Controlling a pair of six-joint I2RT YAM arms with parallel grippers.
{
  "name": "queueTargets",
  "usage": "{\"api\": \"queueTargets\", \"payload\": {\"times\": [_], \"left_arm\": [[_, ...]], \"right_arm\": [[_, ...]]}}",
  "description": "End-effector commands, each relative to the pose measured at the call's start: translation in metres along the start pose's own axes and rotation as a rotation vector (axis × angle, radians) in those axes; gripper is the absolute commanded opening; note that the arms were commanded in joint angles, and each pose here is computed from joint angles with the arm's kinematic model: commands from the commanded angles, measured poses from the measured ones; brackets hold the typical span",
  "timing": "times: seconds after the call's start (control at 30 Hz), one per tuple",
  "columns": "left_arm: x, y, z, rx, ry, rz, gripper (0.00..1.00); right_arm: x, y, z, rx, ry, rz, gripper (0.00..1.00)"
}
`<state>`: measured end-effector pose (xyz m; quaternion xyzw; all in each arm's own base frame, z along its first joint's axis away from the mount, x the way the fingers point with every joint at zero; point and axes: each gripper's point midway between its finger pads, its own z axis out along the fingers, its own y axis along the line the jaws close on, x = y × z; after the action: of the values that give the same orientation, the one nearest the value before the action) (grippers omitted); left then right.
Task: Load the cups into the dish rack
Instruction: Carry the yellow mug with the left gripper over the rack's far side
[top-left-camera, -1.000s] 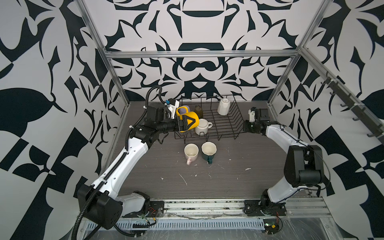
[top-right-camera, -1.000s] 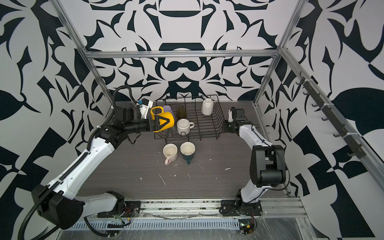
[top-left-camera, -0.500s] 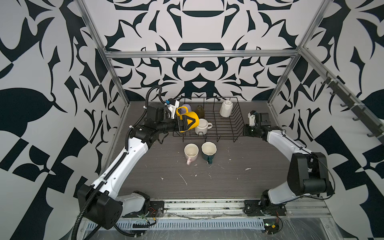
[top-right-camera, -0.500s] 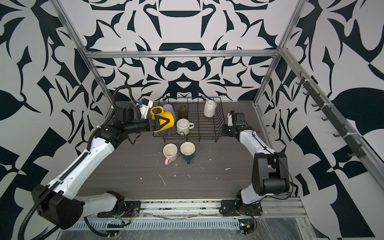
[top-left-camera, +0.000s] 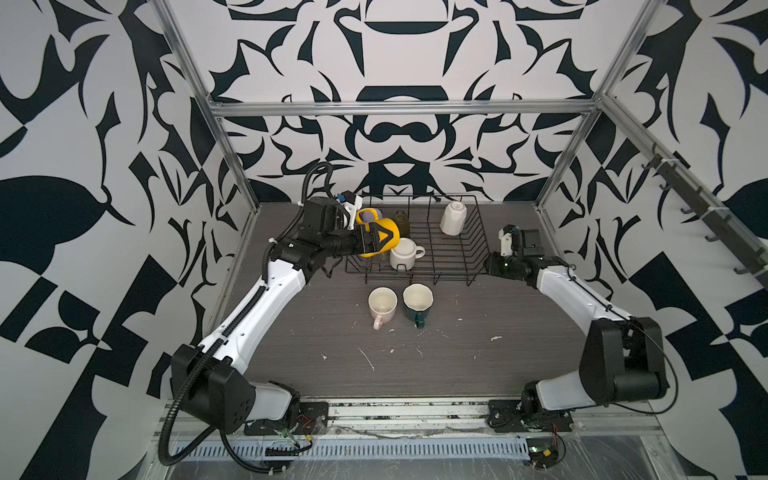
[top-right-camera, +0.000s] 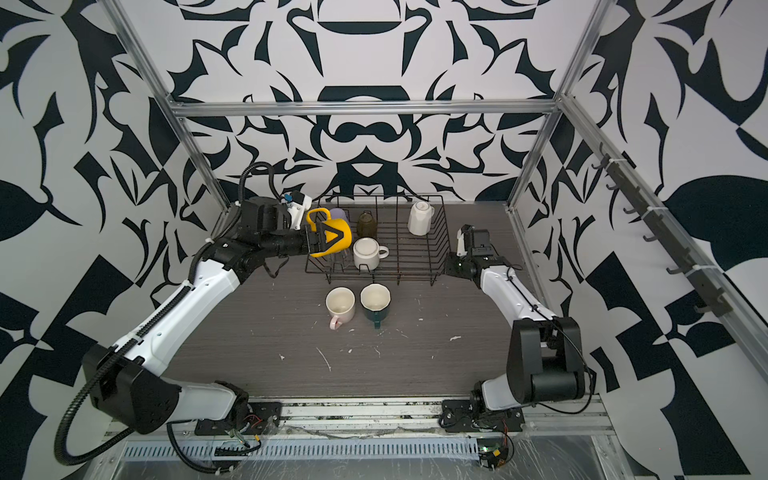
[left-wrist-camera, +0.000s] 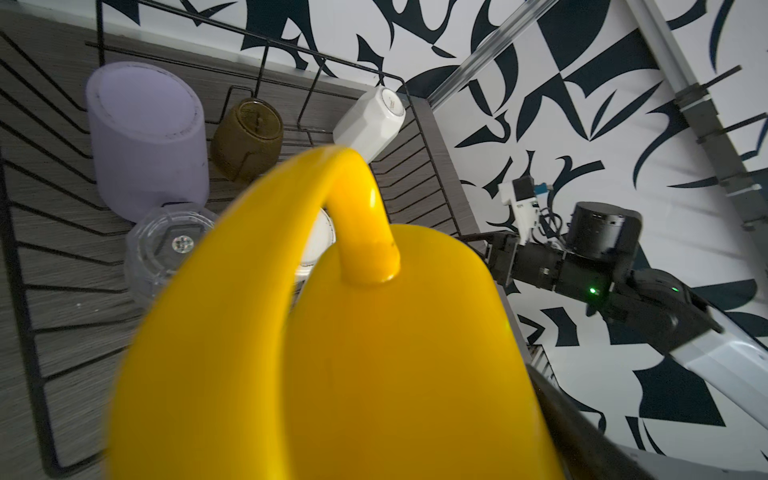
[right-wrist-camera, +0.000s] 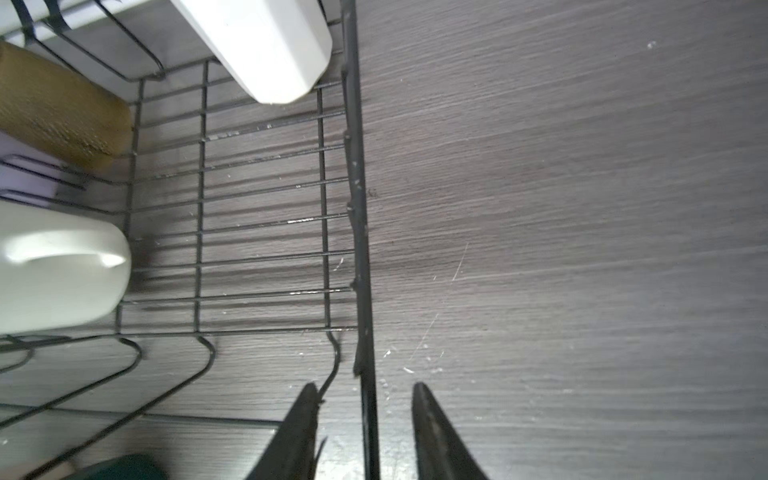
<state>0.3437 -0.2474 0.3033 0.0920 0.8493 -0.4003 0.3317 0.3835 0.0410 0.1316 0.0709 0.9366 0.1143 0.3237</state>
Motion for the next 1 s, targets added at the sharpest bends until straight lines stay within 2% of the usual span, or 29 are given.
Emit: {"api": "queueTargets", "payload": {"times": [0.0, 0.2, 0.37, 0.67, 0.8, 0.97], "left_arm": [[-0.024, -0.022, -0.004, 0.013, -0.050, 0.080, 0.00], [-0.027, -0.025, 0.029, -0.067, 0.024, 0.124, 0.00], [-0.026, -0.028, 0.067, -0.109, 0.101, 0.160, 0.00], [-0.016, -0.034, 0.152, -0.152, 0.194, 0.204, 0.00], [-0.004, -0.036, 0.191, -0.150, 0.230, 0.217, 0.00], [0.019, -0.027, 0.227, -0.183, 0.296, 0.220, 0.00]], "right_arm": [[-0.018, 0.007, -0.023, -0.003, -0.066, 0.001, 0.48], [-0.033, 0.016, -0.061, -0.027, -0.163, 0.017, 0.55], [-0.031, 0.022, -0.092, -0.058, -0.220, 0.027, 0.60], [0.016, 0.021, -0.109, -0.114, -0.203, 0.066, 0.68], [0.037, 0.028, -0.110, -0.180, -0.178, 0.097, 0.70], [0.060, 0.025, -0.111, -0.184, -0.144, 0.109, 0.70]]}}
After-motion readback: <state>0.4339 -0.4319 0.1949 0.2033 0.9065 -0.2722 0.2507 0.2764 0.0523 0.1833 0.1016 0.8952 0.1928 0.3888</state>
